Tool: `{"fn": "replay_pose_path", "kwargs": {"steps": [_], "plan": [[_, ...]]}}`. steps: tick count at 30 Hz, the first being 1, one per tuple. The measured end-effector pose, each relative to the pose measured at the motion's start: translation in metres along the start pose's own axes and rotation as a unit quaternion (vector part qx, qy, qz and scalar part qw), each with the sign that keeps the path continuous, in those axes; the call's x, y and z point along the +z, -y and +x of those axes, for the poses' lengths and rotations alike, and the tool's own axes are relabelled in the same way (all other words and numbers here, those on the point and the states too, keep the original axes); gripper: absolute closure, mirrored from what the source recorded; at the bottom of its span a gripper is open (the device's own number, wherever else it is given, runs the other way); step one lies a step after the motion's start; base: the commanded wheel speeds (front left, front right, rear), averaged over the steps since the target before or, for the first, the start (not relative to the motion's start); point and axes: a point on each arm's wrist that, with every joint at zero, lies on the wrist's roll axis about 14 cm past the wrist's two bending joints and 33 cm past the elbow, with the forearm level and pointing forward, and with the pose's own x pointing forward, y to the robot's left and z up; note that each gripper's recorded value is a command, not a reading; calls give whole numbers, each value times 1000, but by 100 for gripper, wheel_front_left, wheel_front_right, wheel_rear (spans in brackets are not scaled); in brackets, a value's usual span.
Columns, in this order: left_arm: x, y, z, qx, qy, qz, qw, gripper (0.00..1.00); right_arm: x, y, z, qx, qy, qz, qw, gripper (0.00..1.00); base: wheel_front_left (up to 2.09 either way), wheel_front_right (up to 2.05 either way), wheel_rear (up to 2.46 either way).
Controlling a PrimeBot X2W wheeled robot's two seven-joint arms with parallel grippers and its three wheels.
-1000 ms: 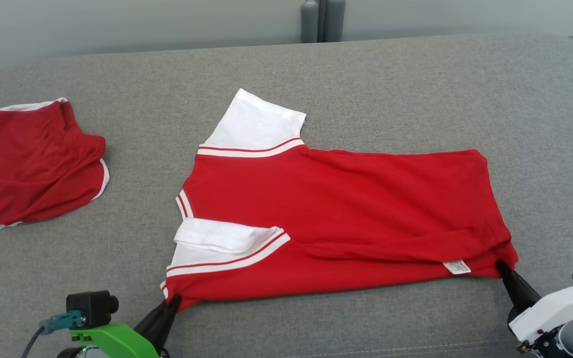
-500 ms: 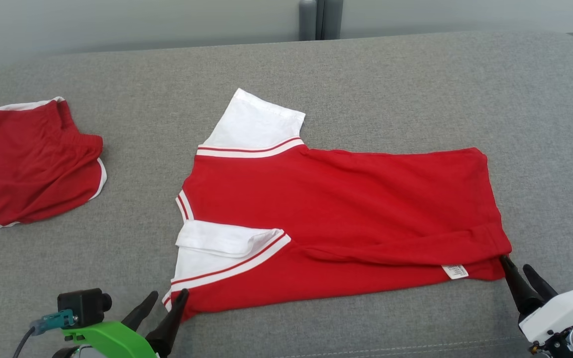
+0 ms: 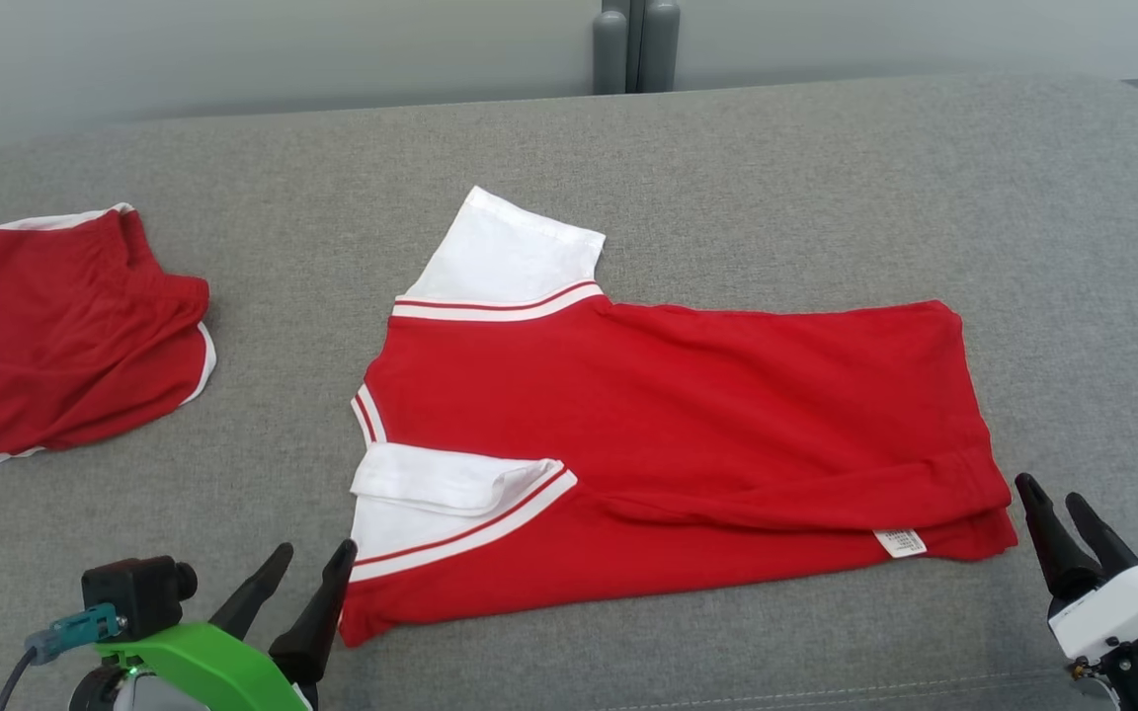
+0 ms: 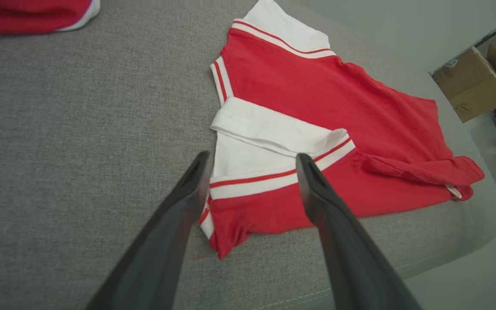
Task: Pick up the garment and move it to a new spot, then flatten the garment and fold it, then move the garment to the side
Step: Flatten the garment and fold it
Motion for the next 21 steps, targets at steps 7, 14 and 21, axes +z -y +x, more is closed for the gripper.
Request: {"fn": "replay_pose_path", "kwargs": {"steps": [7,14,21], "plan": [[12,3,-2,-3,21,30,999,0,18,-5,-2,7,30,-25,999,0,0,0,0],[18,7,-3,-8,30,53,998,0,30,-13,-4,13,50,-50,997,0,0,0,0],[33,15,5,-21,47,75,996,0,35,-23,0,22,53,-71,996,0,0,0,0]]}}
